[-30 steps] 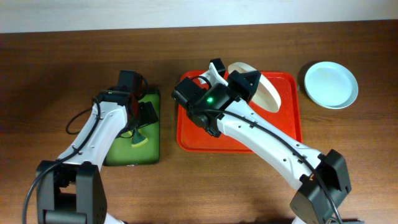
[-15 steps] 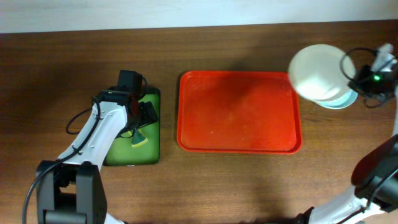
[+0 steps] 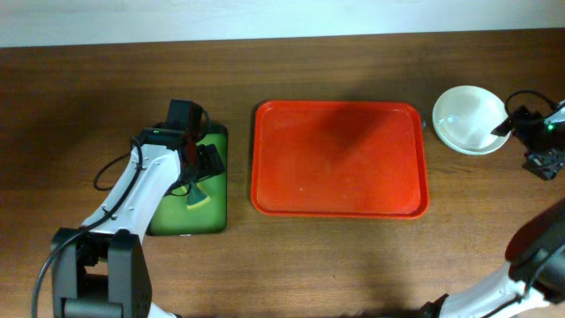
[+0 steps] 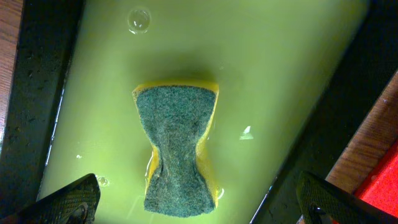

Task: Clean dirty plates on tray and stack at the side

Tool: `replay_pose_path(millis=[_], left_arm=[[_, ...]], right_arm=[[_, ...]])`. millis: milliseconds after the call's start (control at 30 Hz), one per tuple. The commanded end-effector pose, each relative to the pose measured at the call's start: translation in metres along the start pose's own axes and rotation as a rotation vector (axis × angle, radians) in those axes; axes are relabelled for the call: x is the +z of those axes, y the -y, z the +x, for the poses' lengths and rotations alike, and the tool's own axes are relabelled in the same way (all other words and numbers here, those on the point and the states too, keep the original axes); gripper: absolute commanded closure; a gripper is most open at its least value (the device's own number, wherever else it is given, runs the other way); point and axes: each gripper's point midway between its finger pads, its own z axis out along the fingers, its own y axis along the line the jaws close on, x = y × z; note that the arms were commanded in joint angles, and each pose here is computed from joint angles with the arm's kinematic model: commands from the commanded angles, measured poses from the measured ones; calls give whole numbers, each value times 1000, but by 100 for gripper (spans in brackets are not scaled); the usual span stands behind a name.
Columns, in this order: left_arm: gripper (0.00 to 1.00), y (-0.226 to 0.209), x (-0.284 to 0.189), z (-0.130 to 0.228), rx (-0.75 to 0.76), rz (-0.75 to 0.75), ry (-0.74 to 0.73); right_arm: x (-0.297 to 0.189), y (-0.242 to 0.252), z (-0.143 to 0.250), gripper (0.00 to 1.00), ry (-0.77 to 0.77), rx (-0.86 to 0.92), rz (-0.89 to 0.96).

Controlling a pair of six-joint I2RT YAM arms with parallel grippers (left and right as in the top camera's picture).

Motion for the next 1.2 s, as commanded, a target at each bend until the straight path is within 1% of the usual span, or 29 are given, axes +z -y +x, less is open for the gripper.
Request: replay_pose_path(millis=[0,33,133,167,233,333,400,433,467,500,567,600,633,667,700,767,867,900,933,1033,1167], left_arm=[[1,3,-10,-7,-3,20,28],[1,3,-10,-7,-4,20,28],[1,2,-10,-7,-5,20,28],[1,2,-10,-7,-5,19,28],[1,3,-10,-7,-3,20,28],[1,3,-10,-7,-4,19,28],[1,5,-10,-6,2,21,28],[1,4,-10,-6,1,21,28],[1,4,-10,-6,1,21,28],[1,5,-10,-6,2,21,28],[1,4,-10,-6,1,21,28],[1,5,-10,-6,2,21,28],[1,5,-10,-6,2,21,28],[1,5,-10,-6,2,21,28],[1,5,-10,-6,2,21,28],[1,5,-10,-6,2,21,28],[1,5,-10,-6,2,21,28],[1,5,-10,-6,2,21,28],[1,5,-10,-6,2,21,28],[1,7,-10,-5,9,23,28],[1,7,-10,-5,8,23,28]], right_arm=[[-46,-10,41,1,75,-26,-8],[-57,-9,70,1,109,-37,-23],[-90,-19,156,2,316,-131,-172],[-101,-18,172,2,381,-153,-183],[-127,-23,189,2,521,-202,-210],[-155,-27,208,2,665,-253,-237],[-156,-27,209,2,672,-255,-239],[-155,-21,206,2,679,-244,-202],[-146,-19,216,2,629,-242,-199],[-142,-21,220,2,611,-265,-210],[-120,-42,236,2,552,-420,-294],[-112,-56,245,2,571,-543,-357],[-107,-70,256,2,623,-683,-427],[-106,-80,267,2,712,-796,-510],[-106,-85,276,2,814,-853,-587],[-103,-88,274,2,914,-866,-636],[-92,-98,251,2,1032,-852,-648],[-82,-100,242,2,1077,-839,-644],[-70,-100,237,2,1092,-828,-641],[-53,-98,227,2,1144,-801,-627],[-41,-93,221,2,1165,-781,-605]])
